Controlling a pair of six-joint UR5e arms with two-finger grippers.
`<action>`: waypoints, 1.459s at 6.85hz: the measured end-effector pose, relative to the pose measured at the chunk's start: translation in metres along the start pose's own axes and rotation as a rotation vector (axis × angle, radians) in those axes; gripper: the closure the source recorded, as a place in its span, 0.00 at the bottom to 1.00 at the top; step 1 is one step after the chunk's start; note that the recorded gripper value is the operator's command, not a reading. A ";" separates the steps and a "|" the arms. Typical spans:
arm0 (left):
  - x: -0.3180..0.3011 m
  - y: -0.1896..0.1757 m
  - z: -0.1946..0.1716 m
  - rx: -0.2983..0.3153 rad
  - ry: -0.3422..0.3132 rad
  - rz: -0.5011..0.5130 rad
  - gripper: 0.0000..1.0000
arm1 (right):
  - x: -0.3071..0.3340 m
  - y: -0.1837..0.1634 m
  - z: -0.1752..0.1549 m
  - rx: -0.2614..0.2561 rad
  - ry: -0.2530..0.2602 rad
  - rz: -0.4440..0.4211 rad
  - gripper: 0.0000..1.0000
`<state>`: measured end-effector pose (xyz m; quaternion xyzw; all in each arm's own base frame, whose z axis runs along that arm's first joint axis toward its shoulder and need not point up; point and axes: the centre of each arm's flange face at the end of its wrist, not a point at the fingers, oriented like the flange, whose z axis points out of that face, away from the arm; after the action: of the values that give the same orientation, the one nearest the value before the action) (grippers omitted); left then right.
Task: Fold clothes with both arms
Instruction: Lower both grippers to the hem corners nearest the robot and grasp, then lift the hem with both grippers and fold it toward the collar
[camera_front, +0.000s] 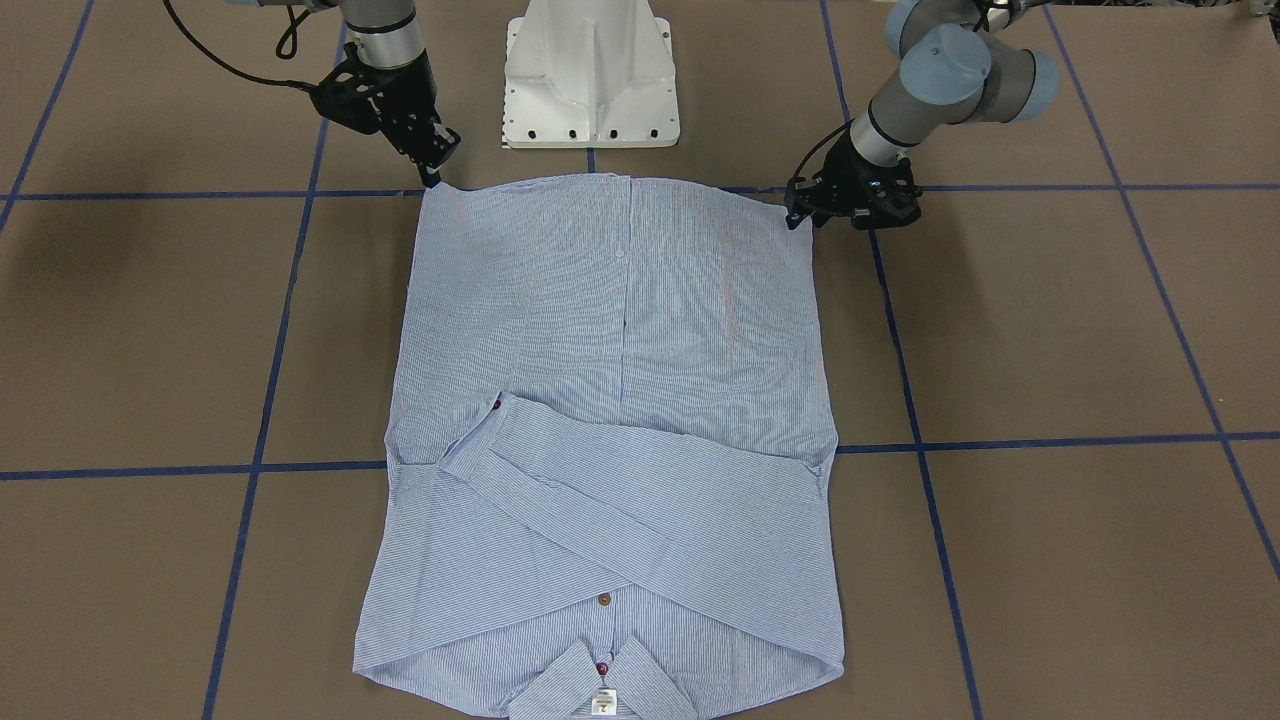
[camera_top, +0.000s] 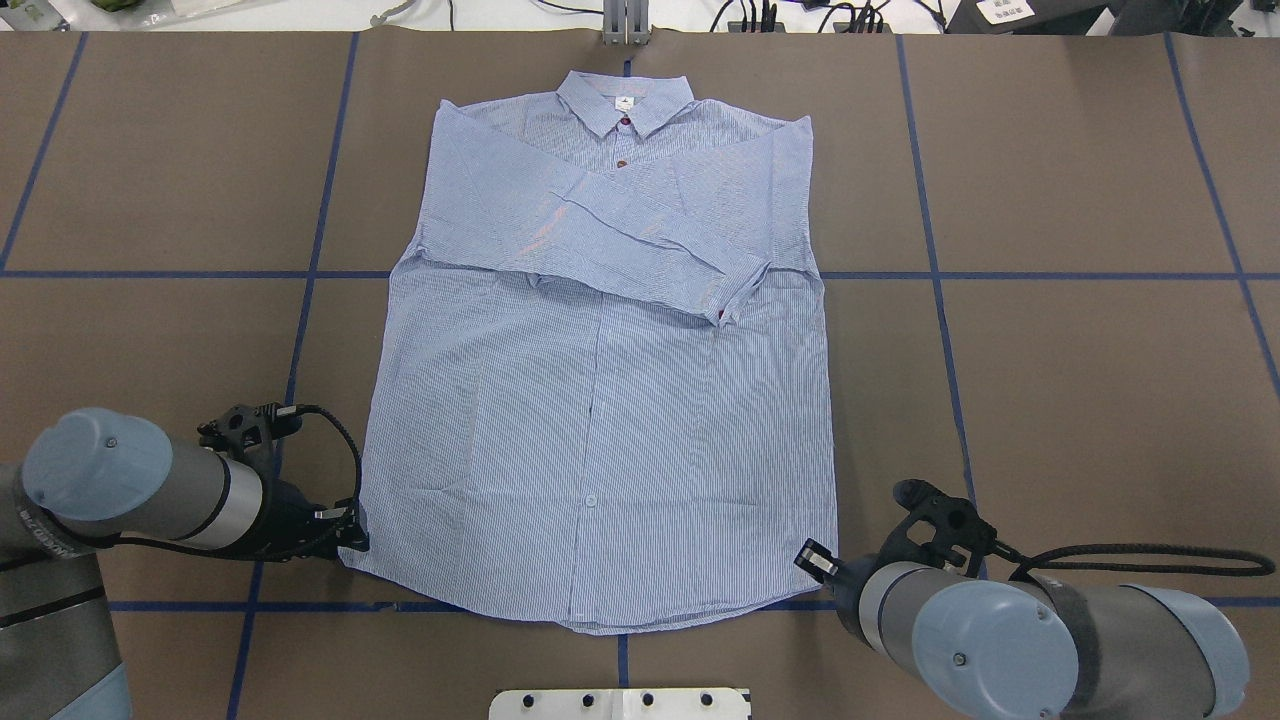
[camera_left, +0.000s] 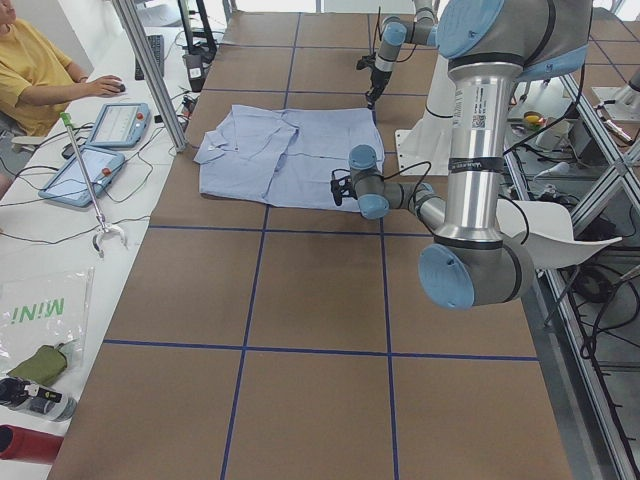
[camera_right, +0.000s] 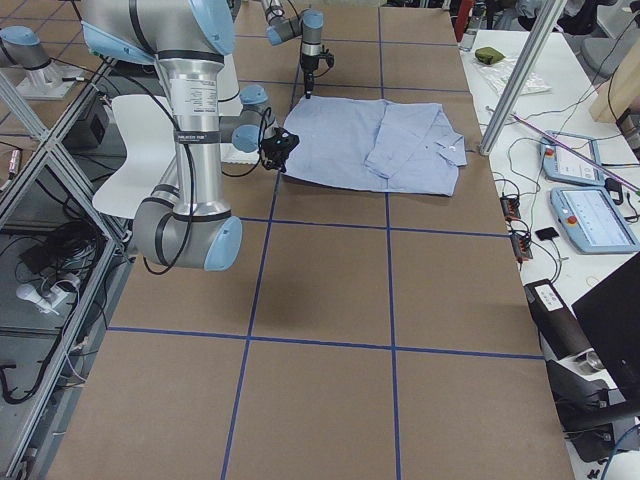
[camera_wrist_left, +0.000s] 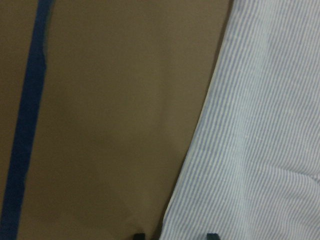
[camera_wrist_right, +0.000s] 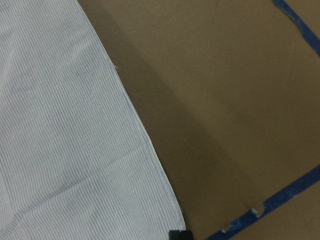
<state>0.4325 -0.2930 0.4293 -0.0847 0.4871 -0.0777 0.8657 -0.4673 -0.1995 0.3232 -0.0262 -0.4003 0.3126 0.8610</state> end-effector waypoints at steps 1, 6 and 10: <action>-0.001 -0.001 0.000 0.000 -0.002 -0.002 1.00 | 0.000 0.000 0.000 0.000 -0.001 0.000 1.00; 0.010 0.012 -0.012 -0.052 0.023 -0.026 1.00 | -0.001 -0.001 -0.001 0.000 -0.003 0.002 1.00; 0.029 0.024 -0.036 -0.061 0.075 -0.062 1.00 | 0.001 -0.011 -0.013 -0.004 -0.012 0.013 1.00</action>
<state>0.4177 -0.2787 0.3817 -0.1232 0.5184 -0.0927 0.8411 -0.4524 -0.2051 0.3179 -0.0289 -0.4060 0.3176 0.8564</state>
